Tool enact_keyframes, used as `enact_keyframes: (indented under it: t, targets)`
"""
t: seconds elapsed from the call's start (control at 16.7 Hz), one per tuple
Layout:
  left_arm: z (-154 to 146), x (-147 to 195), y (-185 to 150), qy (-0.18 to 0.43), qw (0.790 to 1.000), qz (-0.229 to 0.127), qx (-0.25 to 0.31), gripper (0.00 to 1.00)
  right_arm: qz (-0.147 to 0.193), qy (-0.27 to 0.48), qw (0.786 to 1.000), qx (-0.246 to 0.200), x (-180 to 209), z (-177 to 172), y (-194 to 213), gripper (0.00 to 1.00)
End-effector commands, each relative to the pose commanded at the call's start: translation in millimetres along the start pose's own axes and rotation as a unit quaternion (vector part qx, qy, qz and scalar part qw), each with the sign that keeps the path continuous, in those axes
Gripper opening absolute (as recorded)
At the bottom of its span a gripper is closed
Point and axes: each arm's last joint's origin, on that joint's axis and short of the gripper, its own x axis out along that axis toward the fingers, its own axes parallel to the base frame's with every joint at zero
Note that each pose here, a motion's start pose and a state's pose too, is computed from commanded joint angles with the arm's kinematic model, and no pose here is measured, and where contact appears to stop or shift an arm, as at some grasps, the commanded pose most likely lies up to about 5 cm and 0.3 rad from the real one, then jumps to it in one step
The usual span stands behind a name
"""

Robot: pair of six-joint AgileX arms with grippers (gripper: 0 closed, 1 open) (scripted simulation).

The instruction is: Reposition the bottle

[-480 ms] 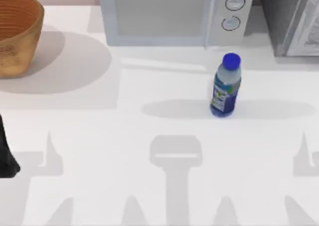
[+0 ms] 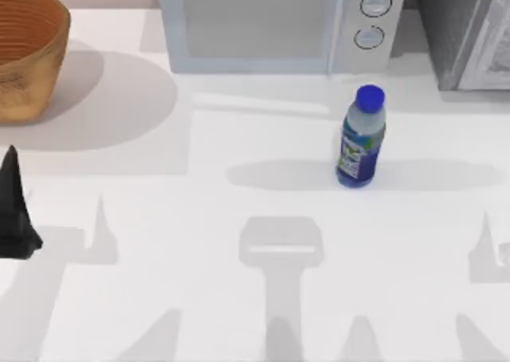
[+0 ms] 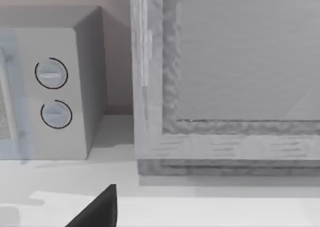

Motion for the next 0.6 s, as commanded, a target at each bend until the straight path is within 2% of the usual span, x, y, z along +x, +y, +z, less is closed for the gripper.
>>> enact_keyframes:
  t: [0.3, 0.42, 0.6]
  targets:
    - [26.4, 49.5, -24.1, -0.004, 0.997, -0.078, -0.008, 1.00, 0.000, 0.000, 1.000, 0.000, 0.0, 0.0, 0.0, 1.00]
    - [23.4, 79.0, -41.6, 0.009, 0.994, -0.113, -0.010, 1.00, 0.000, 0.000, 1.000, 0.000, 0.0, 0.0, 0.0, 1.00]
    - [-1.0, 122.2, -77.3, 0.033, 0.985, -0.167, -0.009, 1.00, 0.000, 0.000, 1.000, 0.000, 0.0, 0.0, 0.0, 1.00]
